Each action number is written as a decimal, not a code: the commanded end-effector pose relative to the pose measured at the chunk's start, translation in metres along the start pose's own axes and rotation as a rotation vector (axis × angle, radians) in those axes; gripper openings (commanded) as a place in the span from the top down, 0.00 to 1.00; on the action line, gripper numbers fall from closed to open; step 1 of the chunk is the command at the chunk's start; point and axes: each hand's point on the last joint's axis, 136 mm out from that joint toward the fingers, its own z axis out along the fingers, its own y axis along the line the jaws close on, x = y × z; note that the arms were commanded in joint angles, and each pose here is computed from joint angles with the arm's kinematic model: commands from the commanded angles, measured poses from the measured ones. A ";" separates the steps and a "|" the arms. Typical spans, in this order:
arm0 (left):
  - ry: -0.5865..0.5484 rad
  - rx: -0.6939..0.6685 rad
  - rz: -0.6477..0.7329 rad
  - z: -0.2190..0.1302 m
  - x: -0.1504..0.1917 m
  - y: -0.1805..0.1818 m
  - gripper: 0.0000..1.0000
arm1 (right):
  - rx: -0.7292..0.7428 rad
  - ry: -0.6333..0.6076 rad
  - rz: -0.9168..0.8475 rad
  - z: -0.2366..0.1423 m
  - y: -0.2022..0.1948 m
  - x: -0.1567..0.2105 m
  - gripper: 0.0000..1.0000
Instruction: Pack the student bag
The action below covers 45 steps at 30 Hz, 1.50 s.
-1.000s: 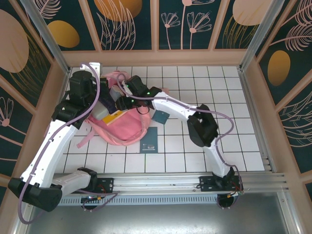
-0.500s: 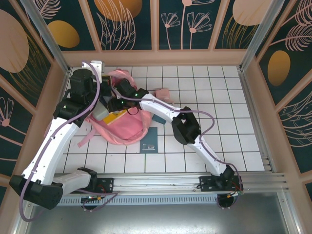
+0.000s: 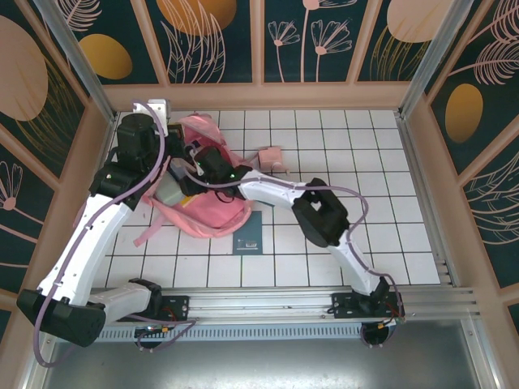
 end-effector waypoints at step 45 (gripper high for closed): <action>-0.183 -0.058 -0.244 -0.032 0.015 0.046 1.00 | 0.478 0.131 0.287 -0.078 -0.258 0.001 0.01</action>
